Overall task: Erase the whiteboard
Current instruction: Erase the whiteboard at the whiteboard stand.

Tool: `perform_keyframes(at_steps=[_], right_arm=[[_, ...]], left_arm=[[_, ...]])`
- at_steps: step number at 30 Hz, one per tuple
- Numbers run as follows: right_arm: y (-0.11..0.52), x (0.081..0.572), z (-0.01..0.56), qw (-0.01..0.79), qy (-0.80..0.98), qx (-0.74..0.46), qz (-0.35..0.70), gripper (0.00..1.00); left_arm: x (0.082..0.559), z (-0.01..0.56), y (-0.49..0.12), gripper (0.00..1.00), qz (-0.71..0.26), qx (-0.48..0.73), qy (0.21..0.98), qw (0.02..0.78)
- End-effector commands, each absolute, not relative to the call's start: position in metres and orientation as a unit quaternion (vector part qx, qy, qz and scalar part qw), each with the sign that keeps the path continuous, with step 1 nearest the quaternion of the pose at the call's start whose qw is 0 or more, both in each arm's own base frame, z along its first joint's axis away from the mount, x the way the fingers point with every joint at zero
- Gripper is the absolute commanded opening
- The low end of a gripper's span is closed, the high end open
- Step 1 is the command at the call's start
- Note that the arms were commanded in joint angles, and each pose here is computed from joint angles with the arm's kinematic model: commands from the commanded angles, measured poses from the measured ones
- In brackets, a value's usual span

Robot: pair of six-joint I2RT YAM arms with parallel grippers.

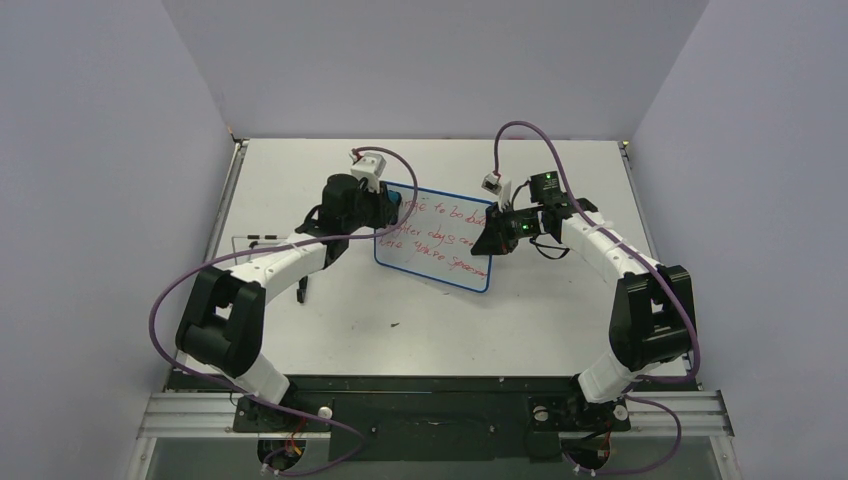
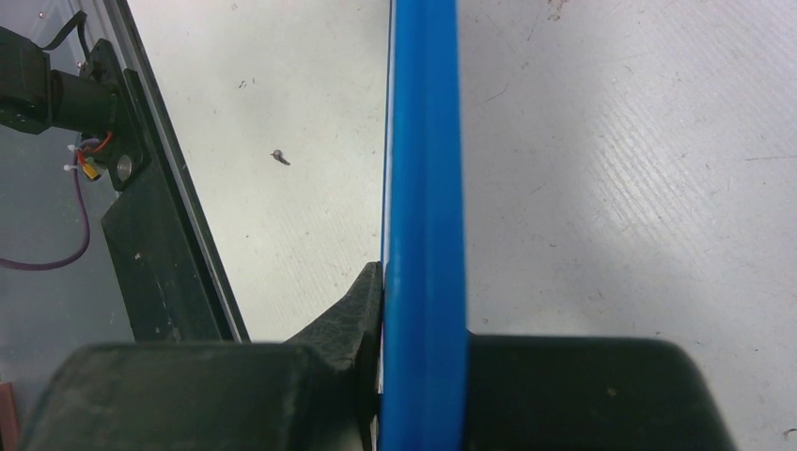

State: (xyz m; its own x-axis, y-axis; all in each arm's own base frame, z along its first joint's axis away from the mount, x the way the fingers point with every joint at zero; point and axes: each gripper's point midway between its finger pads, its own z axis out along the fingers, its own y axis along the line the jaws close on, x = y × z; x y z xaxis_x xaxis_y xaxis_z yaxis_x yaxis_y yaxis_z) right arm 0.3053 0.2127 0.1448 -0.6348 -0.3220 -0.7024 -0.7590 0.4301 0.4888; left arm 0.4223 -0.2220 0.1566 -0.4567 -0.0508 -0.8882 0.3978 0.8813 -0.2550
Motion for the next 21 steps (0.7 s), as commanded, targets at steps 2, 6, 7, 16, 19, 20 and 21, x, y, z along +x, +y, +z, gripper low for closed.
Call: perform_keyframes(at_steps=[2,6,7,16,19,20,21], right_arm=[[0.225,0.291,0.156,0.26,0.779,-0.374,0.431,0.0],[0.224,0.291,0.156,0.259,0.779,-0.373,0.432,0.0],[0.225,0.291,0.156,0.259,0.778,-0.374,0.433,0.0],[0.225,0.29,0.157,0.26,0.777,-0.374,0.434,0.0],[0.225,0.29,0.157,0.26,0.777,-0.374,0.434,0.0],[0.225,0.291,0.157,0.26,0.777,-0.374,0.434,0.0],[0.225,0.291,0.157,0.26,0.777,-0.374,0.433,0.0]], left_arm=[[0.415,0.184,-0.262,0.0,-0.276,0.177,0.784,0.527],[0.435,0.181,-0.236,0.0,-0.226,0.091,0.801,0.547],[0.438,0.181,-0.23,0.0,-0.225,0.07,0.803,0.547],[0.438,0.165,-0.211,0.0,-0.203,0.044,0.812,0.546],[0.428,0.169,-0.233,0.0,-0.243,0.088,0.796,0.548],[0.421,0.168,-0.244,0.0,-0.257,0.11,0.793,0.542],[0.418,0.166,-0.251,0.0,-0.267,0.123,0.792,0.536]])
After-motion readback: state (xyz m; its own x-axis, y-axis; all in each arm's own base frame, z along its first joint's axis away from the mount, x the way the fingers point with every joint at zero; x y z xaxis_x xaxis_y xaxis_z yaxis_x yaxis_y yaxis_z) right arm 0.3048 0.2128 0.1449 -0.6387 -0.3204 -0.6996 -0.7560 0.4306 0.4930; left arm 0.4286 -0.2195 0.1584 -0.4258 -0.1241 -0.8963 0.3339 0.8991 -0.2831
